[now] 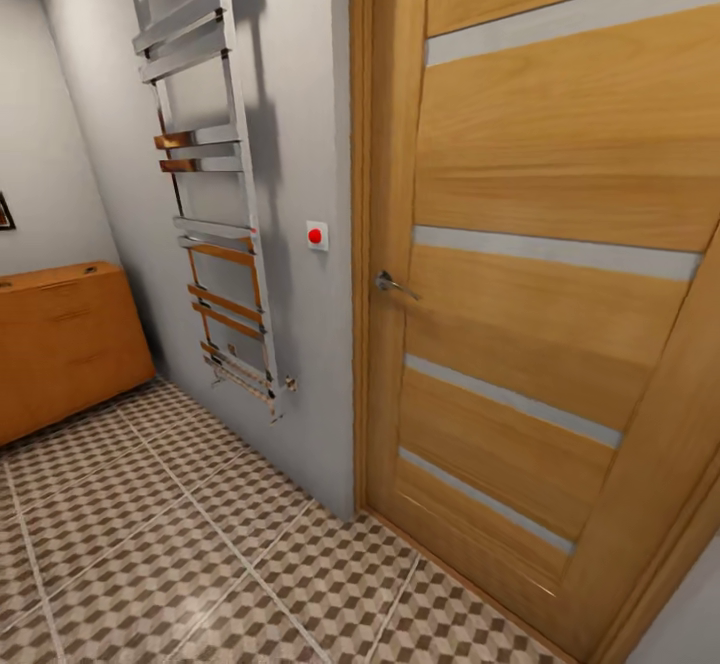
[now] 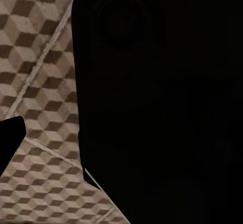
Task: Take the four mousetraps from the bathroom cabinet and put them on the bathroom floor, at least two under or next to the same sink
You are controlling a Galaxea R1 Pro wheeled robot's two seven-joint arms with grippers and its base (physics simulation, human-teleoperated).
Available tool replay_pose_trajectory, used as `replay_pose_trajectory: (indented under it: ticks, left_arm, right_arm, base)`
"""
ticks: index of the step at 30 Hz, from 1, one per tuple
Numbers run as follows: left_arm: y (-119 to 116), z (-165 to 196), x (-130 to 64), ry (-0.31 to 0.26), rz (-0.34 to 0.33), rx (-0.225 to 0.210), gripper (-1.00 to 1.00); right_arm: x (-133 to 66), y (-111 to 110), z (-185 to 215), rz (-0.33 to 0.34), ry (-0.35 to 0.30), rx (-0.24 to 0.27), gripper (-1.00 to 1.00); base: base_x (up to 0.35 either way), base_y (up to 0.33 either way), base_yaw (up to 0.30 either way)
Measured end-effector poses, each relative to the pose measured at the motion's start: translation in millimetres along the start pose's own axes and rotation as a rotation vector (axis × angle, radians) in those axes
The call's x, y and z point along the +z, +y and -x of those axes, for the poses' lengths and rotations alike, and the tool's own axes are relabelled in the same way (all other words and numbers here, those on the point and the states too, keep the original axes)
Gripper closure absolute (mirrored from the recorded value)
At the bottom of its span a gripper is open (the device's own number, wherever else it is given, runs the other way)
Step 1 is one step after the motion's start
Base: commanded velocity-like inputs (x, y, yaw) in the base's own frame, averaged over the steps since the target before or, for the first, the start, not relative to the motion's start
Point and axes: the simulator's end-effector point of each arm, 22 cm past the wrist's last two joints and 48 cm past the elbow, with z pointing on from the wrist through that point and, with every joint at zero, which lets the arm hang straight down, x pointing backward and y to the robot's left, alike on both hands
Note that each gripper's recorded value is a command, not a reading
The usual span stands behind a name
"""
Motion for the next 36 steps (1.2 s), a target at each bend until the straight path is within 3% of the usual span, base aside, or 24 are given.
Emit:
replay_pose_trajectory:
  ticks: [36]
  left_arm:
    - [-1.5,7.1,0.0,-0.018,-0.002,0.003,-1.0]
  right_arm:
    - [0.0,0.0,0.0,0.0,0.0,-0.001,-1.0]
  base:
    - [0.0,0.0,0.271]
